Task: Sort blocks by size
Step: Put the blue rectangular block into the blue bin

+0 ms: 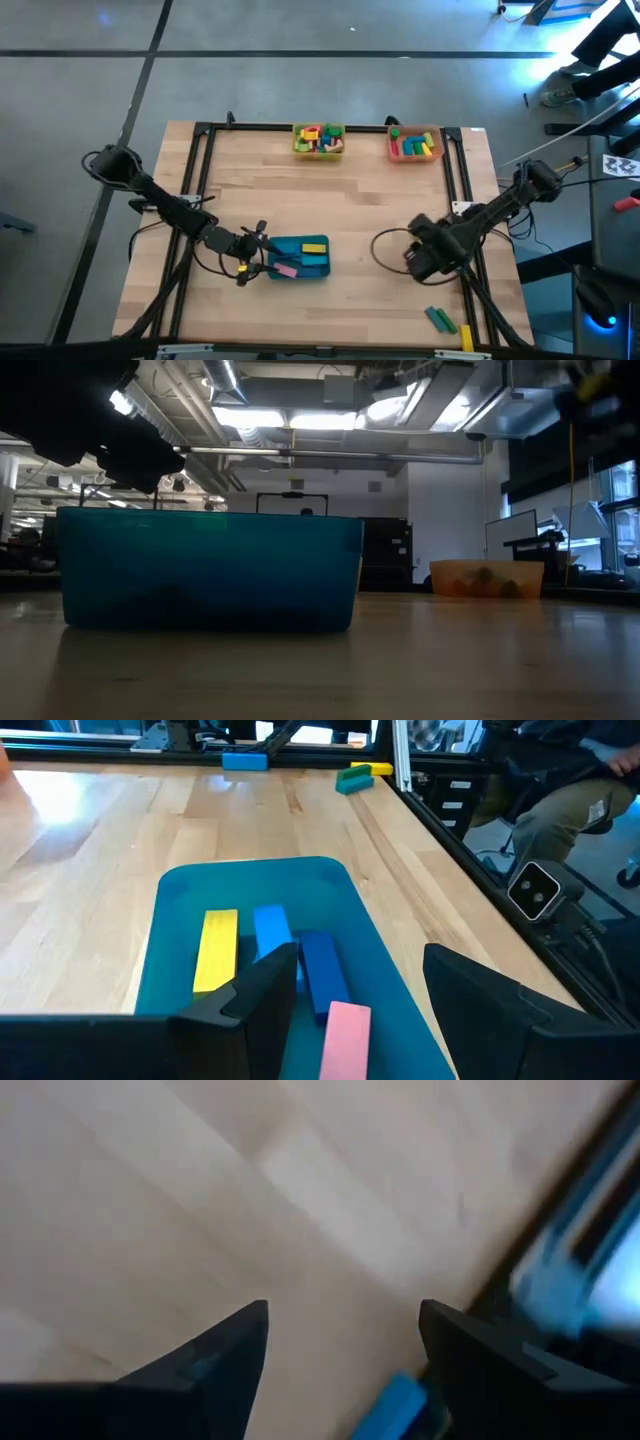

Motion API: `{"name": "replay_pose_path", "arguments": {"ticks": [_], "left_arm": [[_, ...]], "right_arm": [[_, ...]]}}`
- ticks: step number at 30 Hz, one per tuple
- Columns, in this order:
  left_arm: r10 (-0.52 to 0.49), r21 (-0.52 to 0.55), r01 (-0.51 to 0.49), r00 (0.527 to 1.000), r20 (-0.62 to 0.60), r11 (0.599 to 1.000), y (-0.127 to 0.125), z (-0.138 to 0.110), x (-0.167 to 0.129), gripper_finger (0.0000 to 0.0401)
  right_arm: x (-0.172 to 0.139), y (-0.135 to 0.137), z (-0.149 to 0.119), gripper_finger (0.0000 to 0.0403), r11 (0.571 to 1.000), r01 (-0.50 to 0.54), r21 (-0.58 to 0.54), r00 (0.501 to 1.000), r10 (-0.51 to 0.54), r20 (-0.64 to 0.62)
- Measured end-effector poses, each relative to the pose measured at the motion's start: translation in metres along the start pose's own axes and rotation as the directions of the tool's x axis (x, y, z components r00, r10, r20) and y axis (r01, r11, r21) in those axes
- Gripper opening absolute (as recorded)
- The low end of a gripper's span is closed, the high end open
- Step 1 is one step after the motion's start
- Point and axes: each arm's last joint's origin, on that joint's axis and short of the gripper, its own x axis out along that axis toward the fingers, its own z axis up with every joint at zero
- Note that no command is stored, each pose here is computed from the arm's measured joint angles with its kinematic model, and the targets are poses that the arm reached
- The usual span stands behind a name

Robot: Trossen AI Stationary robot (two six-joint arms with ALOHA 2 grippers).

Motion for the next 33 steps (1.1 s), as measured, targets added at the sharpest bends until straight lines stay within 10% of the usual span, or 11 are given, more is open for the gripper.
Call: {"name": "replay_pose_path", "arguments": {"ticks": [9, 20, 33], "left_arm": [[0.000, -0.004, 0.000, 1.000, 0.000, 1.000, 0.000, 0.000, 0.000, 0.0202], [0.000, -0.004, 0.000, 1.000, -0.001, 1.000, 0.000, 0.000, 0.000, 0.0202], [0.000, -0.007, 0.000, 1.000, 0.000, 1.000, 0.000, 0.000, 0.000, 0.0202]], "right_arm": [[0.056, -0.020, -0.031, 0.0209, 0.987, 0.069, 0.143, 0.928, -0.011, -0.372], [0.070, -0.025, -0.037, 0.0014, 0.981, 0.126, 0.146, 0.886, -0.045, -0.461], [0.089, -0.014, -0.045, 0.0011, 0.936, 0.330, 0.121, 0.797, -0.208, -0.567]]}}
